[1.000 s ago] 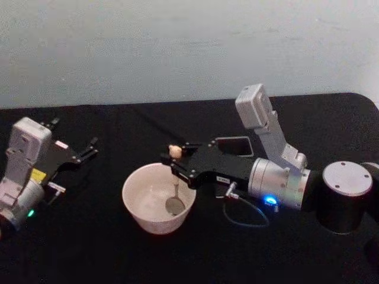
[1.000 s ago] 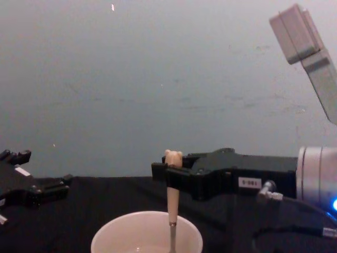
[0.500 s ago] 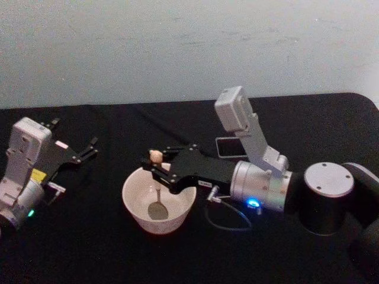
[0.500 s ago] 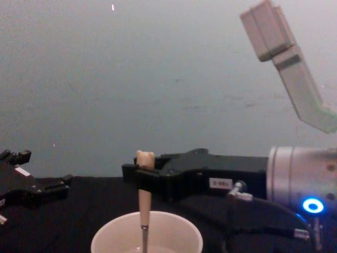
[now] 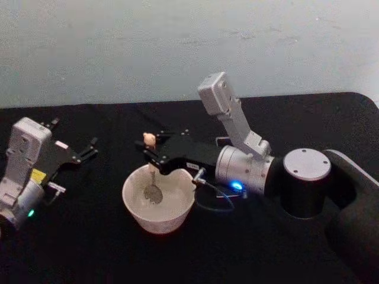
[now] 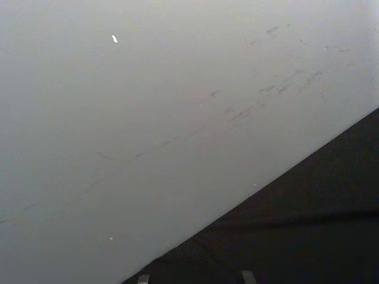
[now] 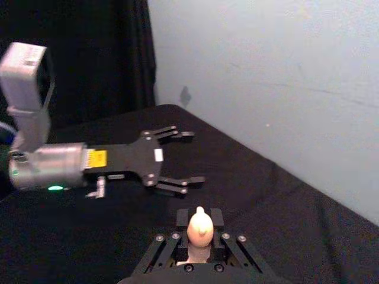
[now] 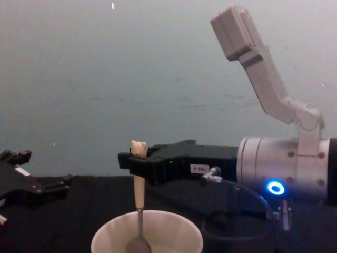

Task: Pick up the stirring spoon with one hand, stir inside the cup, then place it back in its original position.

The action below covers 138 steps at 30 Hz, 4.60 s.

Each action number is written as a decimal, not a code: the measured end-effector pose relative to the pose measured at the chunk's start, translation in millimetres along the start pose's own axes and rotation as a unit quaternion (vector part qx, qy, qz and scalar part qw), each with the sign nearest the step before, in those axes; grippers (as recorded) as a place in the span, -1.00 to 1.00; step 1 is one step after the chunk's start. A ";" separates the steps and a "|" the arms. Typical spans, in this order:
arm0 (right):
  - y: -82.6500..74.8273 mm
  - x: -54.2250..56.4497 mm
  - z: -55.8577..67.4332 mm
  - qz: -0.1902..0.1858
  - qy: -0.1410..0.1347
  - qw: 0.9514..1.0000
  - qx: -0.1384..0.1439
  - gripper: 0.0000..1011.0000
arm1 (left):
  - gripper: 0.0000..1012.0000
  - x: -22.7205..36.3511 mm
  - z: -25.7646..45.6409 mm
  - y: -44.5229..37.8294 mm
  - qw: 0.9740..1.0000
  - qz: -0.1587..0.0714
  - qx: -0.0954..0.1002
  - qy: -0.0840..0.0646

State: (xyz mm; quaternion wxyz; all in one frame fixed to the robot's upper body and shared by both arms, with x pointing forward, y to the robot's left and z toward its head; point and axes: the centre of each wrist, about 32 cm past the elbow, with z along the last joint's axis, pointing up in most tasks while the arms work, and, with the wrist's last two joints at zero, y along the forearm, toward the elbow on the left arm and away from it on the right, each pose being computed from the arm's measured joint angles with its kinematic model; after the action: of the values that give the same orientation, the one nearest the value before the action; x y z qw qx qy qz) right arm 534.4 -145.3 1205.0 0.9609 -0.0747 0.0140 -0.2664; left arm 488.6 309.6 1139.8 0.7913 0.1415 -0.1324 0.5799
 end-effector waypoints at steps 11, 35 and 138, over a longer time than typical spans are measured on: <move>-7.7 13.7 -1.7 -0.029 -0.005 1.000 -0.003 -0.58 | 0.98 0.0 0.0 0.0 1.000 0.000 0.000 0.000; -43.9 -3.2 -5.3 0.012 0.005 1.000 -0.006 -0.58 | 0.98 0.0 0.0 0.0 1.000 0.000 0.000 0.000; -111.9 42.1 8.1 -0.135 0.012 0.991 0.017 -0.58 | 0.98 0.0 0.0 0.0 1.000 0.000 0.000 0.000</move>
State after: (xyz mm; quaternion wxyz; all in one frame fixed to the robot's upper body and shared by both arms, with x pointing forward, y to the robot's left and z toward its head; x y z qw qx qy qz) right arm 514.0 -260.6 1230.4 0.9170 -0.0567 0.0104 -0.3947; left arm 488.6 309.7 1139.8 0.7913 0.1415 -0.1324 0.5799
